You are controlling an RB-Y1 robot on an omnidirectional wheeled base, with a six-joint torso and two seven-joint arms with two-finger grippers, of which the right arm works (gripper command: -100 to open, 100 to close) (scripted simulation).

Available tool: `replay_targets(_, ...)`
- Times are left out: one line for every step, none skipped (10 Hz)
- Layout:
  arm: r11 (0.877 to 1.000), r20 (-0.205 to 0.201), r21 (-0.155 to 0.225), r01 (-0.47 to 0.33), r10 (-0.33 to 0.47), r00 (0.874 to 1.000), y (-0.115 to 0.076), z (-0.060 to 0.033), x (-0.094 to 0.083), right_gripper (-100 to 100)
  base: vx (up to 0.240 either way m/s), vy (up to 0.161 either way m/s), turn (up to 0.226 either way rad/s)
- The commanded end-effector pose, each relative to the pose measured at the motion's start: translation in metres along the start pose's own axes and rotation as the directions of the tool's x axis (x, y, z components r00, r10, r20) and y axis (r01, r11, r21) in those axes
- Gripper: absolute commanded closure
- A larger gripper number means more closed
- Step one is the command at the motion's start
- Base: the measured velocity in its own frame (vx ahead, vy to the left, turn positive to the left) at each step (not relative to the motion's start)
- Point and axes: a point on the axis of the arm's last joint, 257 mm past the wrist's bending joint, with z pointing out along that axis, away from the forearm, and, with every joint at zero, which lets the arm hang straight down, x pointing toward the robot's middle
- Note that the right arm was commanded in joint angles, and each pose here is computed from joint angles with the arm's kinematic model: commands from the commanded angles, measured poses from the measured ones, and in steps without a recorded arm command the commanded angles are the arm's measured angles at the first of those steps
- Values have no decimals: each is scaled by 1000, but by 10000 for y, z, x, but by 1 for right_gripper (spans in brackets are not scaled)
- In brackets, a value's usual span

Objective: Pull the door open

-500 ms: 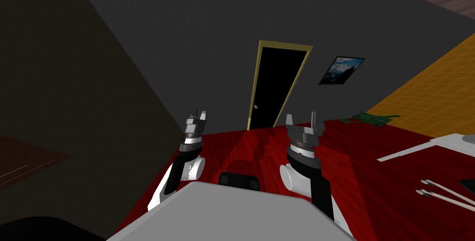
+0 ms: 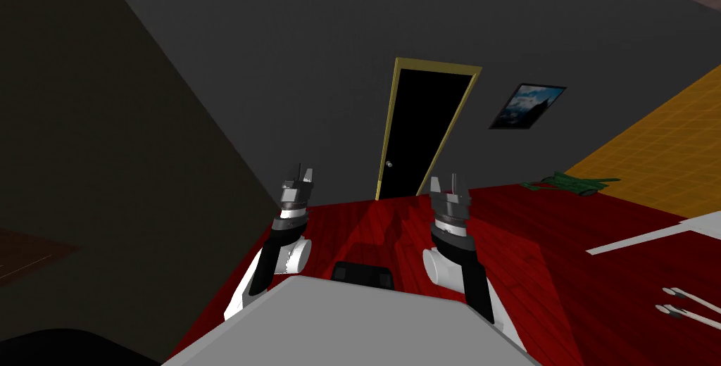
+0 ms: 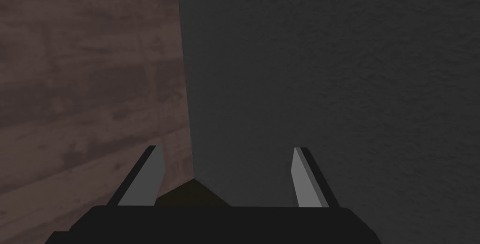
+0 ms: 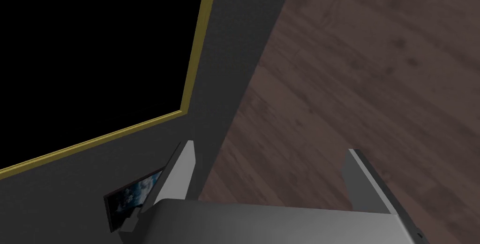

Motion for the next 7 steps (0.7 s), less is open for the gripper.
replay_targets(999,-14,16,40,-40,999,-113,-19,26,-100,135,-15,24)
replay_targets(998,-21,24,59,-58,998,-172,-34,35,-100,100,-14,13)
replay_targets(994,-37,40,100,-98,995,-300,-69,52,-100,103,-24,23)
replay_targets(991,-46,49,123,-121,992,-374,-90,61,-100,105,-33,32)
replay_targets(988,-56,58,146,-143,988,-447,-111,68,-100,118,-41,19)
replay_targets(983,-65,66,170,-166,984,-520,-133,75,-100,104,-17,18)
replay_targets(978,-76,74,193,-188,979,-592,-156,82,-100,105,-21,14)
